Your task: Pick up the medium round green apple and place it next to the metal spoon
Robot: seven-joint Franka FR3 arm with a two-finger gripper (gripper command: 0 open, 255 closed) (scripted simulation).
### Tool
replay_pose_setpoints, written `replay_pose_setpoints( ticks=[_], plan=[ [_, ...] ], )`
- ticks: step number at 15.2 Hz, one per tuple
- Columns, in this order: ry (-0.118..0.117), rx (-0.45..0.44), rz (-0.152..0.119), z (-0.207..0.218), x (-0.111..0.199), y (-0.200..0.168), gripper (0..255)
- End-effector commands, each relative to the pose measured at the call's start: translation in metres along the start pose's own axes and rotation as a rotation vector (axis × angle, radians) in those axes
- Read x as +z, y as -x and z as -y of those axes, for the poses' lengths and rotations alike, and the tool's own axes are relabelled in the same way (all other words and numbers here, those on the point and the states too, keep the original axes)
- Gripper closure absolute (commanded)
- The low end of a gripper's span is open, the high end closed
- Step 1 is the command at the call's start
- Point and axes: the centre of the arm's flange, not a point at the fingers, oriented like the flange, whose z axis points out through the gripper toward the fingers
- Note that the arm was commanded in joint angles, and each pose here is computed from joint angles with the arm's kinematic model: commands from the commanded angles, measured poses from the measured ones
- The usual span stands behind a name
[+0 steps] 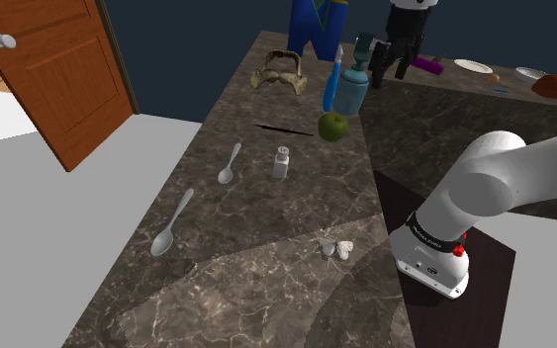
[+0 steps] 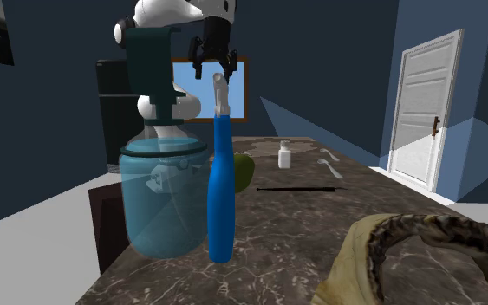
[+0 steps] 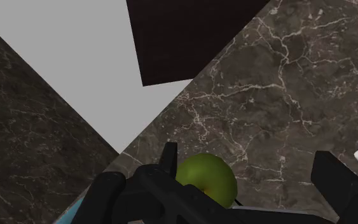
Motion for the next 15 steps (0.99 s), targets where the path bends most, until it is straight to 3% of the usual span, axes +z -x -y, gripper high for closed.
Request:
replay_pose_setpoints(
  ticks=[1,15],
  plan=[
    [0.000,0.000,0.000,0.000,0.000,0.000,0],
    [-0.017,0.103,-0.161,-0.017,0.123,-0.113,0]
  ],
)
